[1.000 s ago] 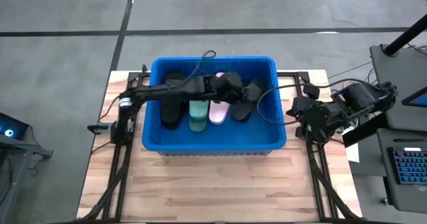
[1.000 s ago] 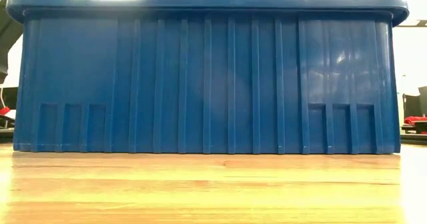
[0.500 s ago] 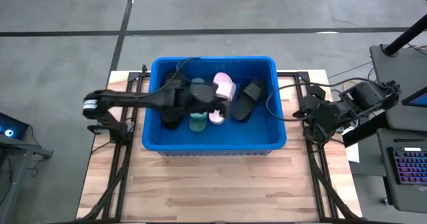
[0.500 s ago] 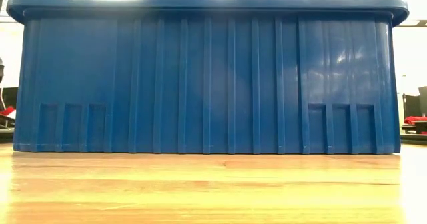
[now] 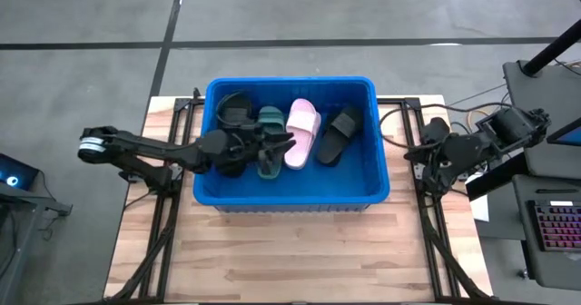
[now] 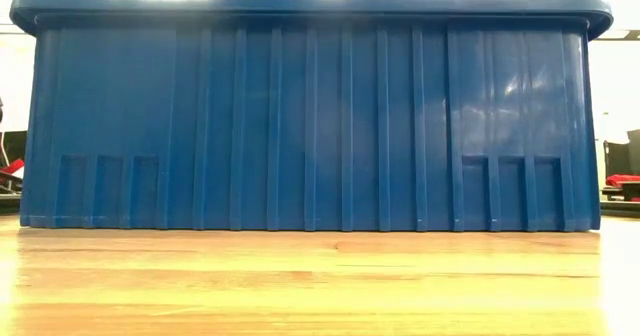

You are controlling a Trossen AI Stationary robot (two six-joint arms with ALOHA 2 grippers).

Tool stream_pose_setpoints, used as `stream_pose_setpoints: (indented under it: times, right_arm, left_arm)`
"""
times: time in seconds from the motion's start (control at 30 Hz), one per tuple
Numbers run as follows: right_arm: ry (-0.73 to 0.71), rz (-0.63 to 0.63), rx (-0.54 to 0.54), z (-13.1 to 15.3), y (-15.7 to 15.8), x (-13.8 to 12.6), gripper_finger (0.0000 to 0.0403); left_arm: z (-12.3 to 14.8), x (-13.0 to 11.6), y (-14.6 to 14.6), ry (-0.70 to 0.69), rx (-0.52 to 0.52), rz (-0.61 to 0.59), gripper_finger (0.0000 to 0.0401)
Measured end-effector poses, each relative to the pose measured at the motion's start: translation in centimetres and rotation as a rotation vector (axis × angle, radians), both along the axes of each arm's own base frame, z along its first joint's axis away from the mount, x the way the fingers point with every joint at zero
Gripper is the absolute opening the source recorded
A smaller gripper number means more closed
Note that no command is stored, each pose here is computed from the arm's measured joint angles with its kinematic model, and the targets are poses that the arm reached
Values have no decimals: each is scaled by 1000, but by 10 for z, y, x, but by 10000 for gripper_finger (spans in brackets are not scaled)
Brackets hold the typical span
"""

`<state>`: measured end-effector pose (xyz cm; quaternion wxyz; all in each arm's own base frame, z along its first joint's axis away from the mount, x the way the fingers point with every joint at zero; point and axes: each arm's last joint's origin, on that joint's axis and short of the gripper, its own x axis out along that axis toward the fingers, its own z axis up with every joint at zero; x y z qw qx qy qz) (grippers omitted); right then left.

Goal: Pick and place slides into bin
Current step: Return to Home Position

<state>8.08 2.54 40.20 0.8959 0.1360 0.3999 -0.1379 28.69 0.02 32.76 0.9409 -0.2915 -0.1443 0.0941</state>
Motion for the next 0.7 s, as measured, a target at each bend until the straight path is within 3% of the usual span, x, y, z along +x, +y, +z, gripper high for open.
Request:
stream_pose_setpoints:
  times: [0.2, 0.5, 0.7]
  right_arm:
    - [-60, -5, 34, 3, -2, -4, 8]
    - [0, 83, 179, -10, 6, 0, 8]
    - [-56, 93, 197, -15, 10, 10, 8]
  left_arm:
    - [7, -13, -2, -12, 120, -63, 139]
    - [-2, -29, -6, -4, 199, -183, 11]
    - [-10, -47, -5, -59, 208, -180, 1]
